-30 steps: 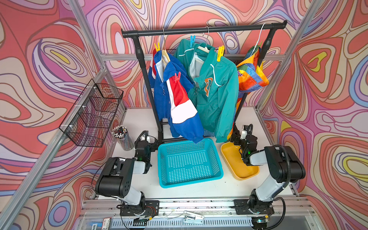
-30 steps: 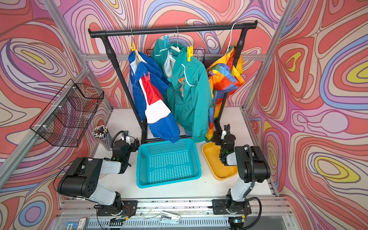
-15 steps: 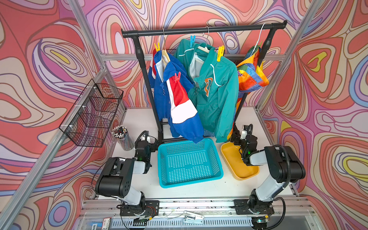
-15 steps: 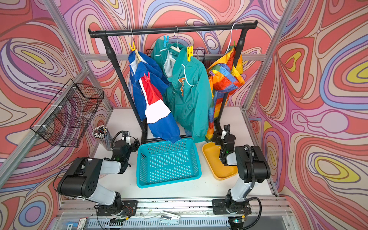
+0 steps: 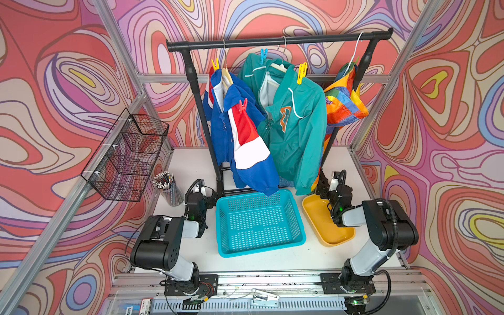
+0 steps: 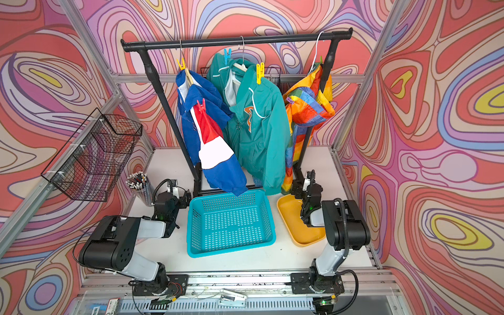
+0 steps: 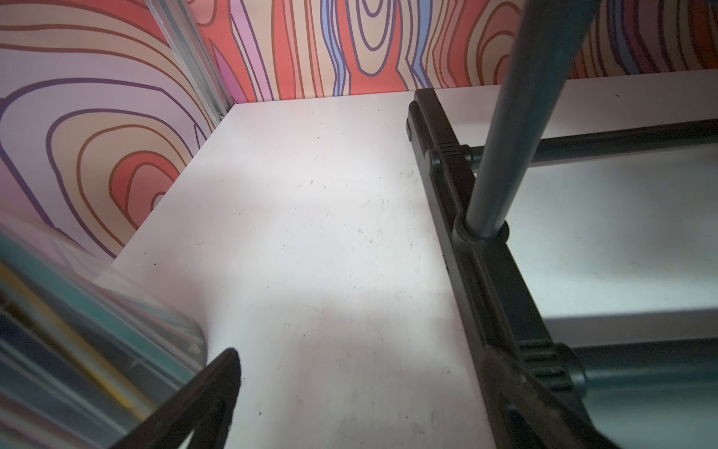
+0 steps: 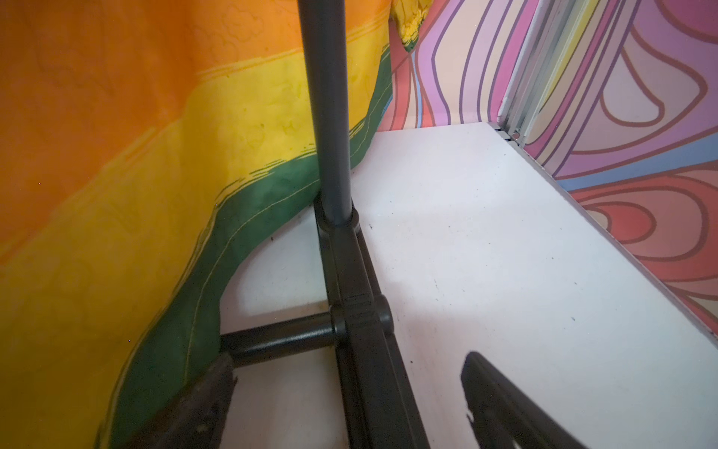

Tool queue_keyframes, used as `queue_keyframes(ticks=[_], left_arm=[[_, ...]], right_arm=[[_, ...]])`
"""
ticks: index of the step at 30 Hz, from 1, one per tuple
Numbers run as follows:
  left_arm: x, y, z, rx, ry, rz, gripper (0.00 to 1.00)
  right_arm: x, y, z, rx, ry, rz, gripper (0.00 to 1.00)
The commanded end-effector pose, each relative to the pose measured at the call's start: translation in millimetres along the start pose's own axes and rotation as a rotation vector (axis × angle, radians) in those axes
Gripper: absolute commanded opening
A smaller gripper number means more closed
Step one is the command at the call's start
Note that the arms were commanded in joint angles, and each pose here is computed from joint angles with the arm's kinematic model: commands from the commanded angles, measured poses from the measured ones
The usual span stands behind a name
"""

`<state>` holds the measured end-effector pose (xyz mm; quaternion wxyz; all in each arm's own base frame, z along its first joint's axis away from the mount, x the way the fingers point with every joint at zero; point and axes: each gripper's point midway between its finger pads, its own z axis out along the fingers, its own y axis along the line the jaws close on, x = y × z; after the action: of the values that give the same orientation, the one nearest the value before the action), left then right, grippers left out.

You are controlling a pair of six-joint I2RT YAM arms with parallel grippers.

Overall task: Remove the clothespins securing jackets to the hanger
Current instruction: Adjust the hanger on the clothesline.

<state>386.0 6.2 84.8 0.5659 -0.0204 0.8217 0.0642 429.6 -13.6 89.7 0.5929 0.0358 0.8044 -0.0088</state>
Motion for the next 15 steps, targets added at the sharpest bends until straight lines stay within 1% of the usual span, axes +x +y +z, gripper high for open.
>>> queue_keyframes(ticks=[1,4,5,7,8,11,13,15], left_arm=[[-7.0,2.1,3.1,-0.005,-0.018,-0.011,0.98],[-6.7,1.7,3.0,-0.003,-0.017,-0.010,0.98],[-7.2,2.8,3.1,-0.009,-0.018,-0.013,1.00],[-13.7,12.5,0.5,-0.063,-0.026,-0.036,1.00],[-17.8,17.3,-3.7,-0.085,-0.021,-0.042,1.00],[-38.0,26.0,-21.9,-0.115,-0.019,-0.070,1.00],[-56.2,37.7,-37.7,-0.163,-0.055,-0.154,1.00],[-75.9,40.8,-52.8,-0.158,-0.097,-0.210,1.00]], right_arm=[[0.3,-1.8,-1.5,0.001,-0.007,-0.003,0.96],[1.0,-1.7,-1.4,0.000,-0.006,-0.001,0.96],[0.4,-0.9,-1.6,-0.004,-0.008,-0.001,0.96],[0.5,-0.4,-2.4,-0.007,-0.009,0.000,0.95],[-0.7,1.1,-3.3,-0.016,-0.014,-0.002,0.92],[-15.4,0.3,-10.5,-0.009,-0.022,-0.002,0.92],[-26.1,-7.8,-17.5,0.040,0.012,0.045,0.92],[-37.2,-9.5,-24.8,0.054,0.052,0.085,0.91]])
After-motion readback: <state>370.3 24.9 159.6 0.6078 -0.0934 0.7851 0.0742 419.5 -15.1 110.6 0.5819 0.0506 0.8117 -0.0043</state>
